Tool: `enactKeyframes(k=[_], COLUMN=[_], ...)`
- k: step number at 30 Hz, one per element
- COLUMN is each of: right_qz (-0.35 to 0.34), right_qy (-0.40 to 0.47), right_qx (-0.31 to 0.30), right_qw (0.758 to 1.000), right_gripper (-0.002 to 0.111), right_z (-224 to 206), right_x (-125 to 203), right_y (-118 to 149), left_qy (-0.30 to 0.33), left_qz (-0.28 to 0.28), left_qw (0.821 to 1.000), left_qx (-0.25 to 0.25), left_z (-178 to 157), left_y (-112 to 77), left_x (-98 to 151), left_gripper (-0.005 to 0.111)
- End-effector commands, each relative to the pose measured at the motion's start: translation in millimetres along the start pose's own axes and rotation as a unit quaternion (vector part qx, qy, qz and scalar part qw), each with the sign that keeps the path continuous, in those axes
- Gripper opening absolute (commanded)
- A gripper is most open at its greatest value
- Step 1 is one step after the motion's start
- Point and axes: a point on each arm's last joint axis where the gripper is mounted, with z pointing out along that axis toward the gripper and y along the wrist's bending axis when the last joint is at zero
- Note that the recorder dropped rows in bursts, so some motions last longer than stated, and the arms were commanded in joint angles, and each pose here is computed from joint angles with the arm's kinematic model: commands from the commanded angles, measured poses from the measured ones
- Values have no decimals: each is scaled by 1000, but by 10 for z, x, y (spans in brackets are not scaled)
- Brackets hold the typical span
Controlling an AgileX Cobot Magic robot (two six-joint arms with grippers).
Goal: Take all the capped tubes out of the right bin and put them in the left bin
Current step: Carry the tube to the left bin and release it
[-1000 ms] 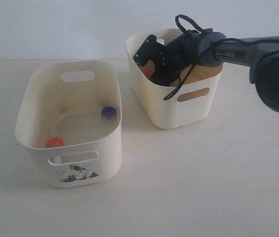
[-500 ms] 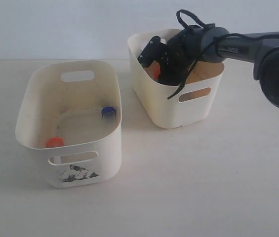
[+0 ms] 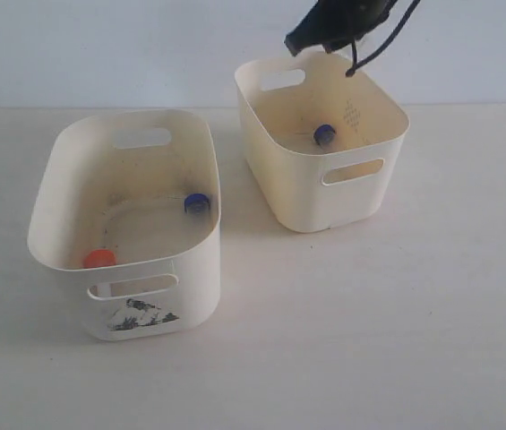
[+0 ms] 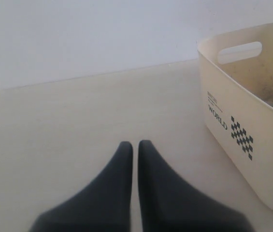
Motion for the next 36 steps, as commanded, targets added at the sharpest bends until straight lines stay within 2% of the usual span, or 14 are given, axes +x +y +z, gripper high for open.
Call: enactKeyframes(k=[1,4,7,9,13,19,25,27,29,31,33,34,36], right_qz=[105,162,190,195,179,152,137,128,121,127,136,140,138], right_qy=[-1,5,11,12,14,30,80,89,91,98,110,117,126], right_qx=[-73,-157,-237,-261,-281,-317,-340,-345,-349,-348,-346,-345,-343], right_qw=[992,974,953,945,943,936,927,926,925,924,922,921,921], right_gripper=[0,0,0,0,0,0,1,8,23,43,58,63,65], right_z=[-552,-766,-888,-923,-988,-1081,-882,-808,-731,-643,-578,-541,-500], right_x=[-81,-113,-151,-172,-211,-241,-148,-111,-81,-49,-21,-3,25], right_y=[-34,78,243,335,574,1097,1692,1864,2027,2119,2152,2170,2189], left_qy=[-11,-11,-11,-11,-11,-11,-11,-11,-11,-11,-11,-11,-11], left_qz=[-7,-7,-7,-7,-7,-7,-7,-7,-7,-7,-7,-7,-7], left_qw=[1000,1000,1000,1000,1000,1000,1000,1000,1000,1000,1000,1000,1000], left_qx=[-1,-1,-1,-1,-1,-1,-1,-1,-1,-1,-1,-1,-1], left_z=[-5,-5,-5,-5,-5,-5,-5,-5,-5,-5,-5,-5,-5], left_y=[2,2,2,2,2,2,2,2,2,2,2,2,2], left_x=[-28,-28,-28,-28,-28,-28,-28,-28,-28,-28,-28,-28,-28], left_gripper=[4,4,4,4,4,4,4,4,4,4,4,4,4])
